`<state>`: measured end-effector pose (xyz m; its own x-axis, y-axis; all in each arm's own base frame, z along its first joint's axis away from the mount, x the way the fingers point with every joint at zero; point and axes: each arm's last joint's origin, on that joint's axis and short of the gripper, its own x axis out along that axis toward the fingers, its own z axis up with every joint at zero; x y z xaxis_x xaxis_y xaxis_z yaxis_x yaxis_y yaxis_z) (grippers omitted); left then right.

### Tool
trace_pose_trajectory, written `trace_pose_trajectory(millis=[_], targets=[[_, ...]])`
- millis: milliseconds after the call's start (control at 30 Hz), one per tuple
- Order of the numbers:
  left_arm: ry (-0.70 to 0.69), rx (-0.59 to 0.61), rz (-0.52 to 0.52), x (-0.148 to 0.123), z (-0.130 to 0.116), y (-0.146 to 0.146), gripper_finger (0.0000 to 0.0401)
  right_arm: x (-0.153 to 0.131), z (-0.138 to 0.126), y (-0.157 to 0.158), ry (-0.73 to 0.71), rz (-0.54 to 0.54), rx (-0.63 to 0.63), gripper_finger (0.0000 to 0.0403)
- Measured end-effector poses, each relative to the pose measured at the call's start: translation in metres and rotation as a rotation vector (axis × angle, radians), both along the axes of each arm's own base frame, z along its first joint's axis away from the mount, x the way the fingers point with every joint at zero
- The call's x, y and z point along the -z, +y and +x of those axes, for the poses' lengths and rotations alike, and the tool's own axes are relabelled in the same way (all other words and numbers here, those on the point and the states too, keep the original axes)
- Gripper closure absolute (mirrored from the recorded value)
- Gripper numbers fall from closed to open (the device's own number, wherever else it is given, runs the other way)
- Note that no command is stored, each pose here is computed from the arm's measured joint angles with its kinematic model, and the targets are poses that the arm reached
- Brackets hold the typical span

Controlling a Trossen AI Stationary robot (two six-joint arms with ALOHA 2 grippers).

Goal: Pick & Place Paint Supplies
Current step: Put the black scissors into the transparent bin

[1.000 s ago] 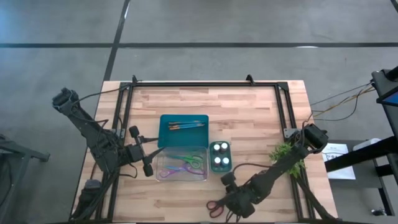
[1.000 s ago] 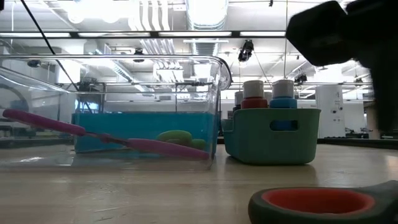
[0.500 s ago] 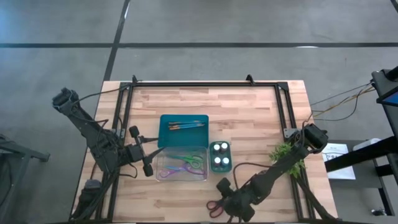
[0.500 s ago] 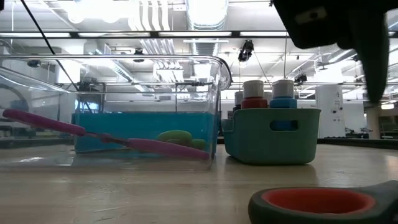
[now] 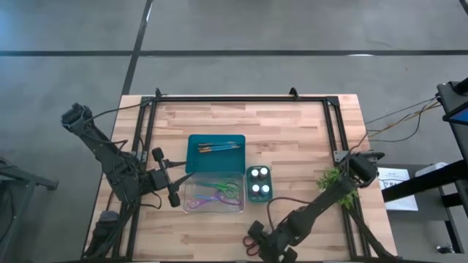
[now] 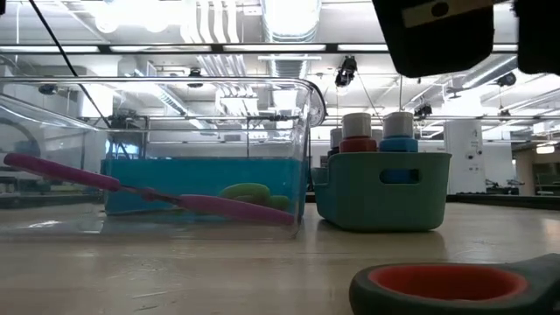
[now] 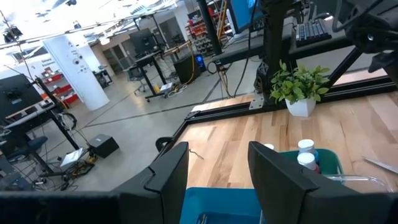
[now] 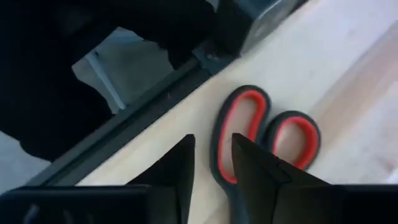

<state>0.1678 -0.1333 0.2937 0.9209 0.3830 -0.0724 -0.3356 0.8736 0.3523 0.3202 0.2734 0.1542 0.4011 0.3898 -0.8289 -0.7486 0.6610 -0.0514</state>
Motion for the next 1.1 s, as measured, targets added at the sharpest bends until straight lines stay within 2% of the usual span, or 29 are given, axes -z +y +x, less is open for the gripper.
trace_pose_trajectory(millis=[267, 1100], targets=[[-0.006, 0.021, -0.025, 0.0, 0.0, -0.001, 0.0228, 0.013, 0.007, 0.008, 0.029, 0.005, -0.052, 0.034], [-0.008, 0.03, -0.035, 0.0, 0.0, -0.001, 0.0228, 0.018, 0.015, -0.003, 0.018, -0.01, -0.041, 0.0342]])
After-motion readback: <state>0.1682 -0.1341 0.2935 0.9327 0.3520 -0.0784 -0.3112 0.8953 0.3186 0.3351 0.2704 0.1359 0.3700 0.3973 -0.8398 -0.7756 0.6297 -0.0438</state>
